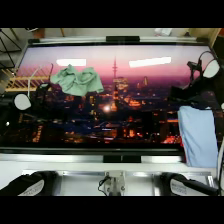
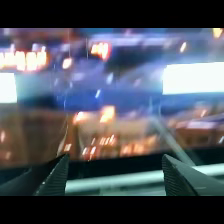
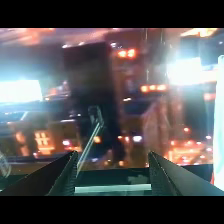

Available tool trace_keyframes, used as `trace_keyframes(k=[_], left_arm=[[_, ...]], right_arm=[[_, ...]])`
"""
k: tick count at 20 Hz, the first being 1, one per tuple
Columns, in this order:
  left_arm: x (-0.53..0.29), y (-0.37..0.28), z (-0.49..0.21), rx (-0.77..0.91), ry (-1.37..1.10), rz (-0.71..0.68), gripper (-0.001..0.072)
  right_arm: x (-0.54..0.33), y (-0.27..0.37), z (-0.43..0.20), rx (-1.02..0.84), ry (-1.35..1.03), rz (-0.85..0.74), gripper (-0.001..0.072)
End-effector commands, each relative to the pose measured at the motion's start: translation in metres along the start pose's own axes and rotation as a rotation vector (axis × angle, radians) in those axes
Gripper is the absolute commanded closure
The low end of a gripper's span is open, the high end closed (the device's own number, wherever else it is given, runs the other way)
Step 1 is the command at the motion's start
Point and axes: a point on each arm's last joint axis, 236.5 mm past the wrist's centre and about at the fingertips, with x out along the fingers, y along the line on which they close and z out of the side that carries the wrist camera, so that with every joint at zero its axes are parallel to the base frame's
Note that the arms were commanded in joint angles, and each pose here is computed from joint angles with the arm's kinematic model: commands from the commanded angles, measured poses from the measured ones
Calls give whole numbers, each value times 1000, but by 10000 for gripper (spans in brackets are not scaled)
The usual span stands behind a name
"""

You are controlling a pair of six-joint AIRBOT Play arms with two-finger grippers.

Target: Fold the shirts.

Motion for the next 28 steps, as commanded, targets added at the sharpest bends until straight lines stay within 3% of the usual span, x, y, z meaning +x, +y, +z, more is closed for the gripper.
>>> trace_keyframes(k=[1,4,6,10,13,17,22,23,24,26,28], left_arm=[[0,-3,34,-5,-138,-16,25],[0,-5,35,-10,-142,-22,25],[2,-11,47,-104,-181,-59,26],[-2,-14,140,-97,-380,-89,62],[40,3,197,-124,-274,-67,60],[112,34,208,-167,-25,-49,59],[141,34,244,-244,-112,-87,65],[144,30,247,-251,-121,-104,138],[146,27,249,-255,-127,-114,271],[144,22,251,-268,-131,-142,680],[115,4,262,-270,-176,-228,674]], right_arm=[[0,0,5,2,-23,1,148],[-1,1,17,2,-73,5,147],[0,3,17,-2,-69,10,148],[-1,20,17,-38,-75,83,148],[-3,33,20,-34,-88,135,149],[-2,34,12,-42,-53,139,149],[-3,34,16,-40,-72,140,149],[-3,34,18,-38,-78,141,148],[-3,35,19,-32,-82,145,149],[-4,38,19,-30,-81,160,149],[-6,39,18,-31,-85,163,148]])
